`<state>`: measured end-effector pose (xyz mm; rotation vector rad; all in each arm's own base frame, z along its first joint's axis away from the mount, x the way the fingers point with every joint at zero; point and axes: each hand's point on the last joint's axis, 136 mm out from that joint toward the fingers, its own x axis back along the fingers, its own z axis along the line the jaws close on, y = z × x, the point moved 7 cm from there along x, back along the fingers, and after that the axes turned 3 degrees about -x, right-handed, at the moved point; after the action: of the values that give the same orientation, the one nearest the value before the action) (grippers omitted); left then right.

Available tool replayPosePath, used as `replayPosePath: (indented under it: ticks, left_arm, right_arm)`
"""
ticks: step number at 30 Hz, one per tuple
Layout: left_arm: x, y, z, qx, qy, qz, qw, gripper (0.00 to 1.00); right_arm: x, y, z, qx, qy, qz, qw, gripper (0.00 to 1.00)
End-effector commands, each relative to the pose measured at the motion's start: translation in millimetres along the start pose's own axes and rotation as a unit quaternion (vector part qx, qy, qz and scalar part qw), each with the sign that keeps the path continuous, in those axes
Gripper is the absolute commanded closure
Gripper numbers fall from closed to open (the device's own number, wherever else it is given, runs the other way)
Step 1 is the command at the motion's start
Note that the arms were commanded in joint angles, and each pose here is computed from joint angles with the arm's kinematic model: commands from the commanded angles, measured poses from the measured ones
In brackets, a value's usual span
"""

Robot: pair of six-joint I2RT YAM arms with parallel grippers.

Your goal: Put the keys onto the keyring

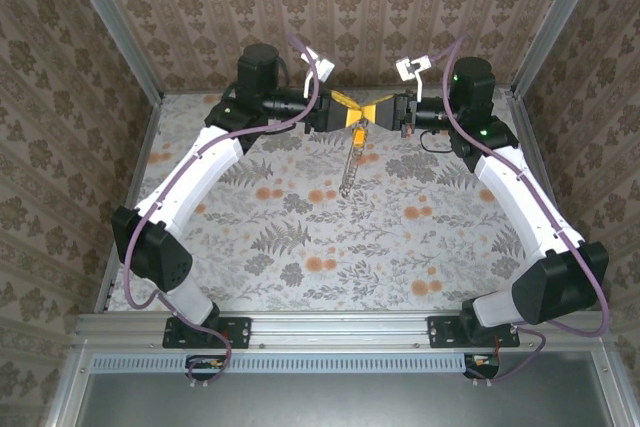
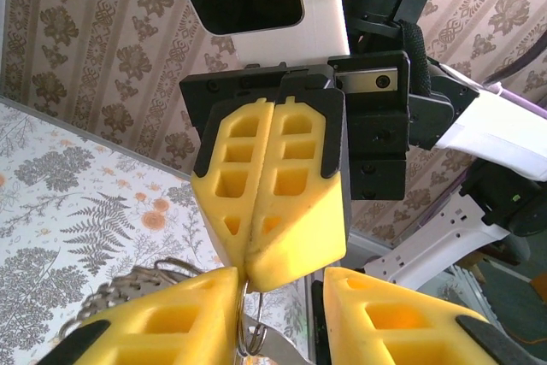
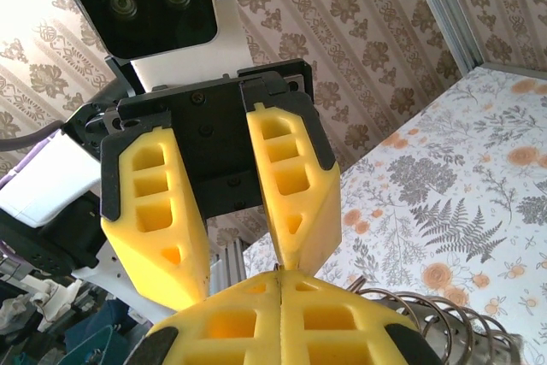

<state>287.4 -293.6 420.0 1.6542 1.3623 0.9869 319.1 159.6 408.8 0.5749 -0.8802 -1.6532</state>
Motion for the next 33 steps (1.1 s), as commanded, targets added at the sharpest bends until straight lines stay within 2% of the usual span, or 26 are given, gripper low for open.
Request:
replayPosePath:
  ticks: [1, 12, 22, 25, 33]
  left_arm:
    - [-3, 5, -6, -0.016, -0.023, 0.001, 1.0, 0.71]
    - [-2, 1, -10, -0.018, -0.034, 0.006, 0.999, 0.77]
    - [-1, -4, -11, -0.019, -0.04, 0.011, 0.999, 0.77]
    - [0, -5, -12, -0.021, -0.041, 0.012, 0.999, 0.73]
    - [3, -7, -14, -0.024, -0.045, 0.014, 0.999, 0.72]
  right_arm:
    - [1, 8, 9, 0.021, 0.013, -0.008, 1.0, 1.0]
    - [1, 8, 7, 0.021, 0.009, -0.011, 1.0, 1.0]
    - [1, 8, 6, 0.019, 0.009, -0.01, 1.0, 1.0]
    - [1, 7, 6, 0.02, 0.01, -0.01, 1.0, 1.0]
    - [2, 6, 6, 0.021, 0.007, -0.01, 1.0, 1.0]
